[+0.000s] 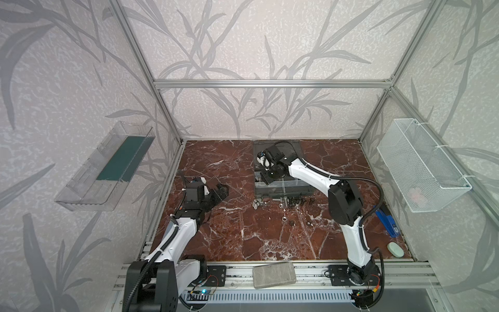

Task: Sort the screws and nuts into containers
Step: 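Open the right gripper to drop the wing nut into the compartment, then move the right gripper back down to the wing nuts beside the box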

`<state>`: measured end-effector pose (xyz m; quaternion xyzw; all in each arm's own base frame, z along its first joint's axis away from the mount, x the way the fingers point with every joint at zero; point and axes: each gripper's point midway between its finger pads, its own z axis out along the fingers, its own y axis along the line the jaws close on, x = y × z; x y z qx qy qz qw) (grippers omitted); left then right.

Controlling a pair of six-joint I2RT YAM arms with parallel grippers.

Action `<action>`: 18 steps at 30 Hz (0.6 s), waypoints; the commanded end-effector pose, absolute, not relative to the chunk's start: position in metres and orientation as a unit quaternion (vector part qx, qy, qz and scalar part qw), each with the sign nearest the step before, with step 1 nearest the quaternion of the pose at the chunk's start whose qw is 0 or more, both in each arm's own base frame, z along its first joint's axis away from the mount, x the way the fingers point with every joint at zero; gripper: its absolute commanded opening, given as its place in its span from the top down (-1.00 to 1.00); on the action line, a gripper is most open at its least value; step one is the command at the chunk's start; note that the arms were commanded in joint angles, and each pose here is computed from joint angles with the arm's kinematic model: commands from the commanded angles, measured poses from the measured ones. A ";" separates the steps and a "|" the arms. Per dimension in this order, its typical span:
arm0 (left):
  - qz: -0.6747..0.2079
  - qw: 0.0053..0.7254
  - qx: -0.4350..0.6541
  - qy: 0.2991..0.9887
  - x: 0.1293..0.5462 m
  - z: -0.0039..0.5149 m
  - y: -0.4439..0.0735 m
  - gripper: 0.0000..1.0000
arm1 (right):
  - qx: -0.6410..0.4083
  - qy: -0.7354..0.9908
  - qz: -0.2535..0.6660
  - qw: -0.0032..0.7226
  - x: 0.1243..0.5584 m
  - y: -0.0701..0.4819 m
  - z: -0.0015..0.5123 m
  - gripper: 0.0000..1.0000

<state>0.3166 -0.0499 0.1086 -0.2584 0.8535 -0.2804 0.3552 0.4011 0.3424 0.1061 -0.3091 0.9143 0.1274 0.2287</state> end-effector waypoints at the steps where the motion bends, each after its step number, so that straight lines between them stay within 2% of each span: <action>1: -0.287 0.361 -0.256 0.850 0.318 0.116 -0.052 -0.99 | -0.348 0.874 0.183 0.284 0.378 0.347 0.162 -0.09; 4: -0.292 0.361 -0.252 0.849 0.319 0.117 -0.054 -0.99 | -0.393 0.849 0.211 0.284 0.344 0.344 0.167 -0.10; 10: -0.298 0.360 -0.244 0.850 0.322 0.120 -0.057 -0.99 | -0.489 0.809 0.182 0.270 0.281 0.329 0.147 -0.12; 18: -0.315 0.359 -0.235 0.847 0.324 0.122 -0.063 -0.99 | -0.560 0.772 0.142 0.263 0.254 0.331 0.108 -0.12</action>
